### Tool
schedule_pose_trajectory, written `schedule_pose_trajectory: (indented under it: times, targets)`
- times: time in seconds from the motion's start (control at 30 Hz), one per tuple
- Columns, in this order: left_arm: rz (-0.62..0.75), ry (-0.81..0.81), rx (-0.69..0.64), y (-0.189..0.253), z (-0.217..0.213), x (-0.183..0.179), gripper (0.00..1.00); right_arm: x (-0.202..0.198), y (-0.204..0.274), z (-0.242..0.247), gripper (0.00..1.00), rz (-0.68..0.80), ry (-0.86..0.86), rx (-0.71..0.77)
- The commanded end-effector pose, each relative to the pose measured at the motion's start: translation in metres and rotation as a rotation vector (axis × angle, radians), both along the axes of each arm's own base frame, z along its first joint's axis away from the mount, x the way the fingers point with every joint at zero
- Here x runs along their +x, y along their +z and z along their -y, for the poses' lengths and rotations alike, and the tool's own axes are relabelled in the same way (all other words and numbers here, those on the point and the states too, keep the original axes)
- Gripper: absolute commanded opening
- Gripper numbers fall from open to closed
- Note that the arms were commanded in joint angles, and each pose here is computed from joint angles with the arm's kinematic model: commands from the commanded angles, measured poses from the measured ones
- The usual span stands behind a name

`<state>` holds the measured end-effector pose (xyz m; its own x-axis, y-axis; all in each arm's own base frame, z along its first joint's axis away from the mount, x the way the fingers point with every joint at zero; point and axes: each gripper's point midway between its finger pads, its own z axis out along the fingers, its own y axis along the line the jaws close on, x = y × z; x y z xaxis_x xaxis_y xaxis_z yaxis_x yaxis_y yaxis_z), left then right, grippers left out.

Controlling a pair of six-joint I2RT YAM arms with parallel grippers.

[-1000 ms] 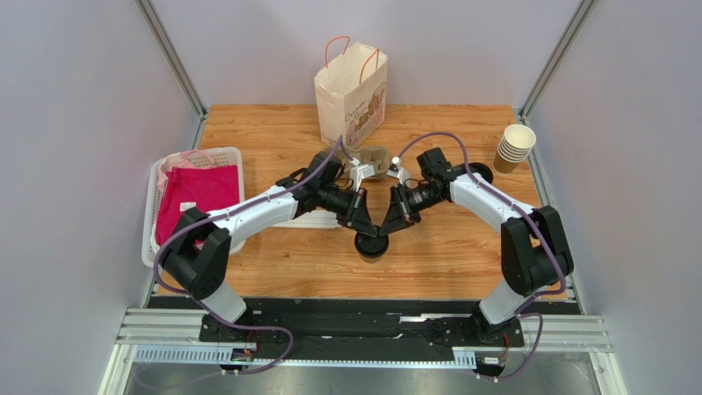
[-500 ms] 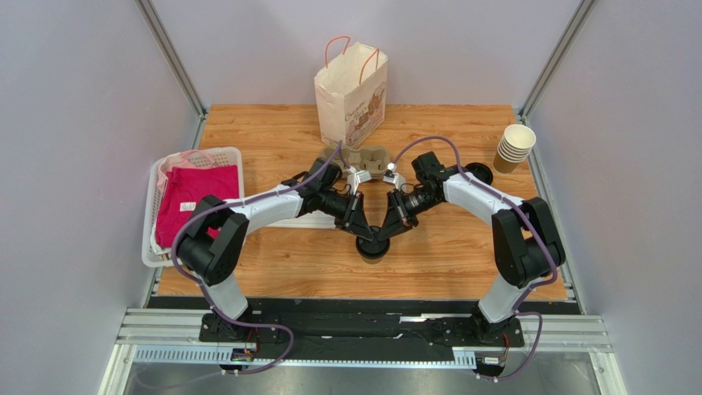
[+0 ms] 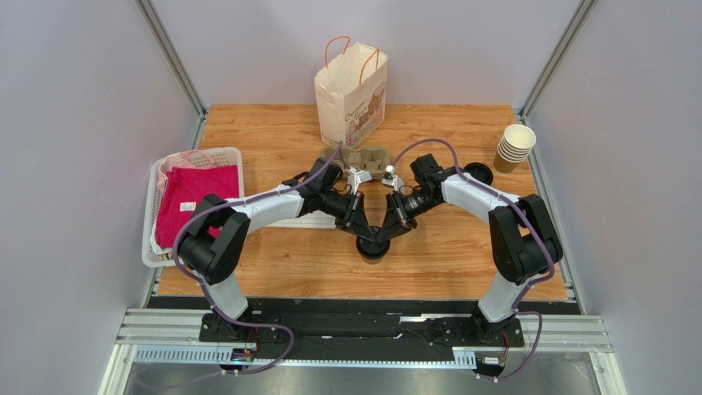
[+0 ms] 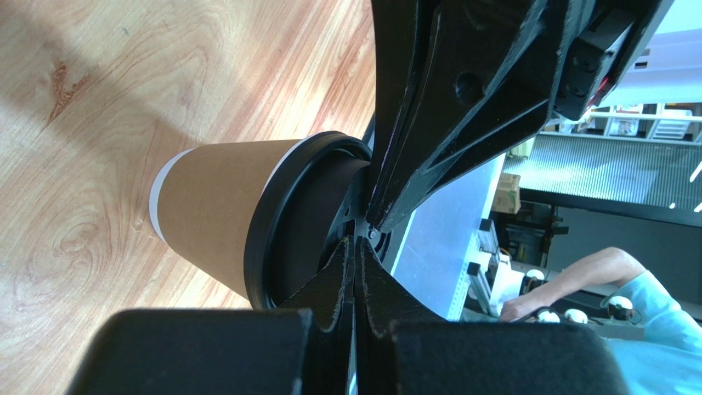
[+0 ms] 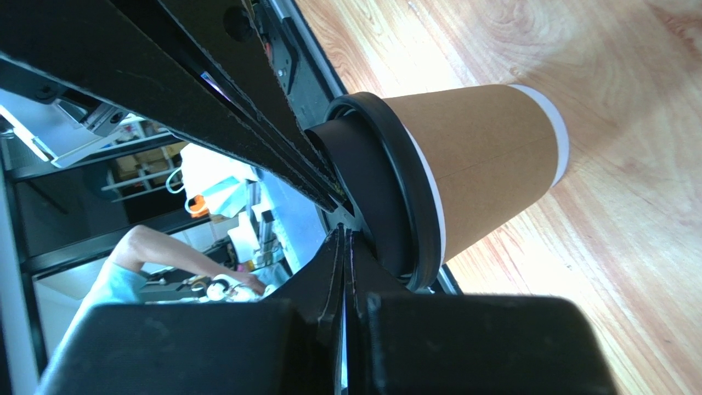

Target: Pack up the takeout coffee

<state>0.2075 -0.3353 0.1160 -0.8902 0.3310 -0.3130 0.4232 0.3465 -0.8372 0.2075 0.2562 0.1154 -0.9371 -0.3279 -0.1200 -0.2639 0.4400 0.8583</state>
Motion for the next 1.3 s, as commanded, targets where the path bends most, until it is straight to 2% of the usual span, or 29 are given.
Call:
schedule_pose_trajectory:
  times: [0.0,0.23,0.43,0.67,0.8,0.9,1.07,1.27]
  targets:
    - [0.002,0.072,0.189,-0.053,-0.016,0.009,0.0,0.0,-0.08,0.03,0.0,0.073,0.016,-0.255]
    - [-0.016,0.076,0.228,-0.064,-0.02,0.008,0.0,-0.008,-0.105,0.033,0.0,0.053,0.038,-0.25]
    - [-0.016,0.062,0.2,-0.059,-0.016,0.009,0.0,-0.001,-0.1,0.03,0.0,0.068,0.034,-0.215]
    - [0.051,0.023,-0.045,0.017,0.005,0.008,0.0,0.002,-0.04,0.01,0.0,0.111,0.039,-0.054]
    - [0.087,0.003,-0.132,0.052,0.006,0.001,0.01,-0.001,0.003,0.001,0.0,0.118,0.024,0.041]
    - [0.098,-0.021,-0.166,0.069,0.003,-0.008,0.01,-0.005,0.018,-0.001,0.0,0.102,0.009,0.063]
    - [0.054,-0.035,-0.169,0.063,-0.004,-0.021,0.01,-0.012,0.022,-0.002,0.0,0.06,-0.01,0.067]
    - [0.022,-0.023,-0.135,0.046,-0.001,-0.016,0.01,-0.023,0.012,-0.005,0.0,0.0,0.02,0.082]
